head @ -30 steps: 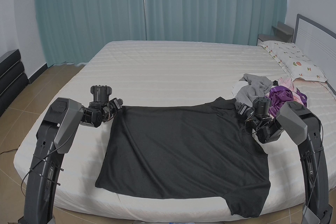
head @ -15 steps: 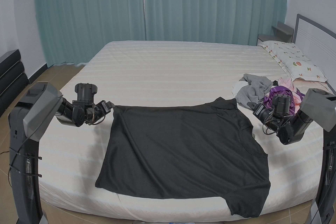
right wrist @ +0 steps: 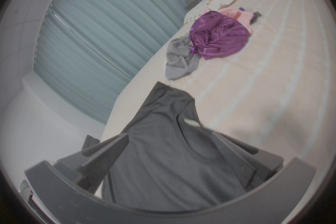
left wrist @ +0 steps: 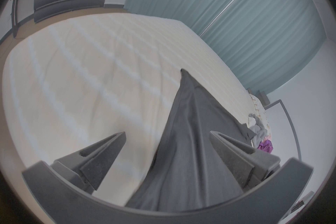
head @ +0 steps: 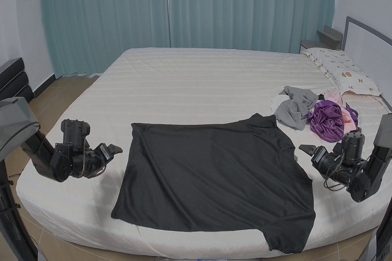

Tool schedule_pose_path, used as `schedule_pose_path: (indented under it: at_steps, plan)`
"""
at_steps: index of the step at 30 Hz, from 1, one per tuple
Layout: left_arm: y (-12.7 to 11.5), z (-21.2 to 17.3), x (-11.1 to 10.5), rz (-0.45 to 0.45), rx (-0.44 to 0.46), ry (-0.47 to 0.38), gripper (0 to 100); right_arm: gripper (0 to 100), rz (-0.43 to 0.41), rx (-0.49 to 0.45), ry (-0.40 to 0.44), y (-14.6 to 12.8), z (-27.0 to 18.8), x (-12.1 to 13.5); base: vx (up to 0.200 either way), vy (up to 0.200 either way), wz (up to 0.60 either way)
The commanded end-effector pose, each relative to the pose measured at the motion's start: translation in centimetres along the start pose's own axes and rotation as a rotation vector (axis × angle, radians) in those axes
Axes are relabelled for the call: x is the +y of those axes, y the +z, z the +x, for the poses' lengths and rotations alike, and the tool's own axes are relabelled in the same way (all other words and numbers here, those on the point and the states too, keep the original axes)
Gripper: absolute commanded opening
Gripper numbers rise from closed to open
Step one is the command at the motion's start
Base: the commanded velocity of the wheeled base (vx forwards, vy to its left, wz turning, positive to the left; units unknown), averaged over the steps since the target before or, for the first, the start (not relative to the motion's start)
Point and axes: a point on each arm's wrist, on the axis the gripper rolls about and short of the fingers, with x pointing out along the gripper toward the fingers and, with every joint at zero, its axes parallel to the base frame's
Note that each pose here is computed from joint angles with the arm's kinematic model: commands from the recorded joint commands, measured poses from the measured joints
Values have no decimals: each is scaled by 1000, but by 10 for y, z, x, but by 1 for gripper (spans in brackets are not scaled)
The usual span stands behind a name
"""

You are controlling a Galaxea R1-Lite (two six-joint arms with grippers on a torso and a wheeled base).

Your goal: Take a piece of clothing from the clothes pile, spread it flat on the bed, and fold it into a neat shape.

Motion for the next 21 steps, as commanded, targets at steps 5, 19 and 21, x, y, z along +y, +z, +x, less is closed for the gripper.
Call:
schedule_pose_path:
  at_steps: [5, 19, 21]
  plan:
    - [-48, -62, 17, -63, 64, -51, 100, 100, 56, 89, 40, -35, -71, -7, 0, 0, 0]
    - [-60, -58, 25, -79, 158, -67, 100, 100, 82, 161, 17, -47, -67, -11, -86, 0, 0]
    - [-61, -59, 25, -83, 159, -68, 100, 100, 80, 160, 16, -47, -67, -11, 0, 0, 0]
